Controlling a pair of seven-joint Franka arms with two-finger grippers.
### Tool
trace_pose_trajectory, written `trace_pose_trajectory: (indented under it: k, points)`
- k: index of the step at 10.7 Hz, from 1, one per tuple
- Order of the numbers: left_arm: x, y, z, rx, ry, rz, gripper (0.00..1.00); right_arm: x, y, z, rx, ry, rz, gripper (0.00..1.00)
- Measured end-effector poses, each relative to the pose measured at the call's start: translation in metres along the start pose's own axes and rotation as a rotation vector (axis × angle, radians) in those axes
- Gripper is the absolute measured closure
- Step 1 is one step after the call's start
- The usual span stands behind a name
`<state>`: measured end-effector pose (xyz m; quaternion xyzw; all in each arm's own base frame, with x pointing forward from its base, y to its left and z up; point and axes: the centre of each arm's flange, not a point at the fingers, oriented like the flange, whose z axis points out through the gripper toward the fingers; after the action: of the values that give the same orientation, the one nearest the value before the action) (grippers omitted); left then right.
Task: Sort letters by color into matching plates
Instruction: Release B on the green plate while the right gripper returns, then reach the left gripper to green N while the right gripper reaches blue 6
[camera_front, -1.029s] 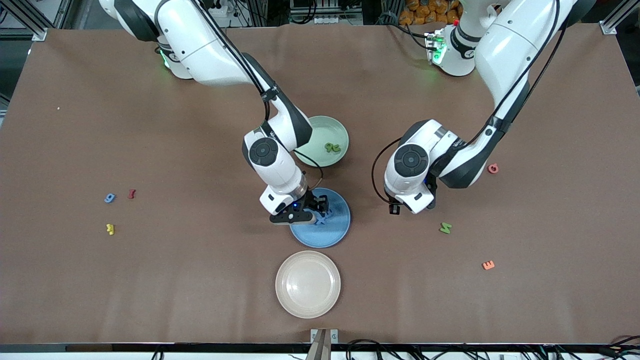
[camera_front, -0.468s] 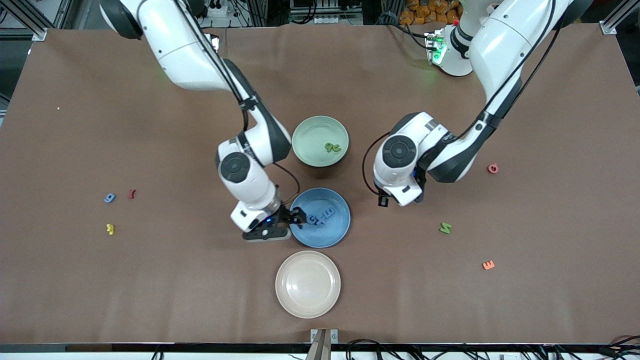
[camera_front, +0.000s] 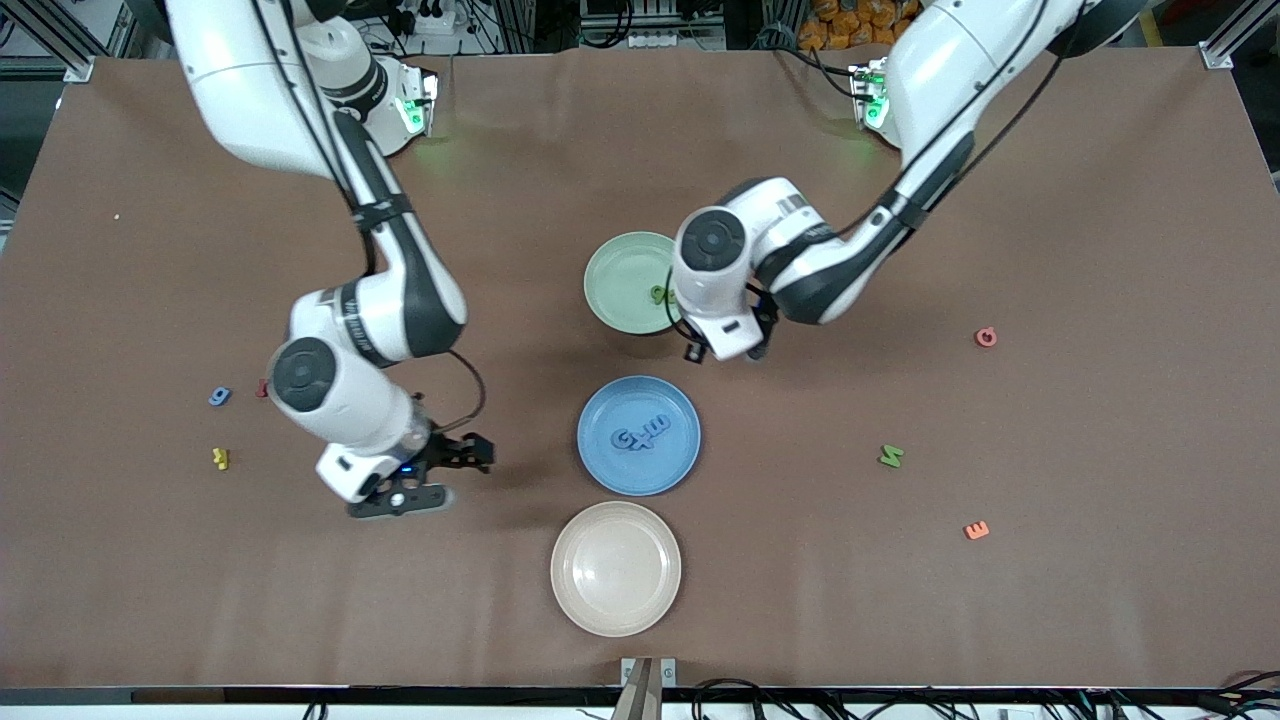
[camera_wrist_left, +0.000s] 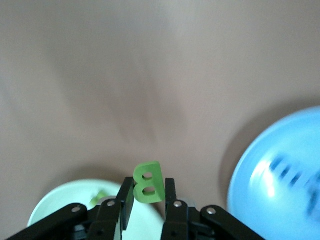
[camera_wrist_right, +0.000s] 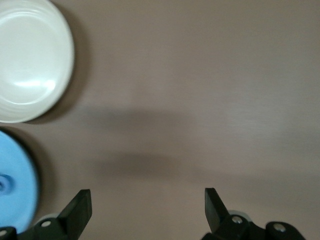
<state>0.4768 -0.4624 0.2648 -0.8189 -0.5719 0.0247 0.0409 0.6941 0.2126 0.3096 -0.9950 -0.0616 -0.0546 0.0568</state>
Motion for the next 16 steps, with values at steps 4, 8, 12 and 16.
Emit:
trace_pose_trajectory:
  k: [4, 8, 12, 16]
  points:
    - [-0.115, -0.067, 0.024, 0.047, 0.004, 0.148, 0.71, -0.014, 0.135, -0.027, -0.023, -0.028, 0.042, 0.00]
    - [-0.132, -0.079, 0.035, 0.052, 0.026, 0.164, 0.39, -0.059, 0.256, -0.032, -0.096, -0.093, 0.102, 0.00]
    - [-0.087, -0.043, 0.042, 0.032, 0.069, 0.078, 0.00, -0.097, 0.329, -0.032, -0.127, -0.131, 0.258, 0.00]
    - [0.060, 0.040, 0.029, -0.012, 0.114, -0.048, 0.00, -0.112, 0.356, -0.032, -0.144, -0.125, 0.545, 0.00]
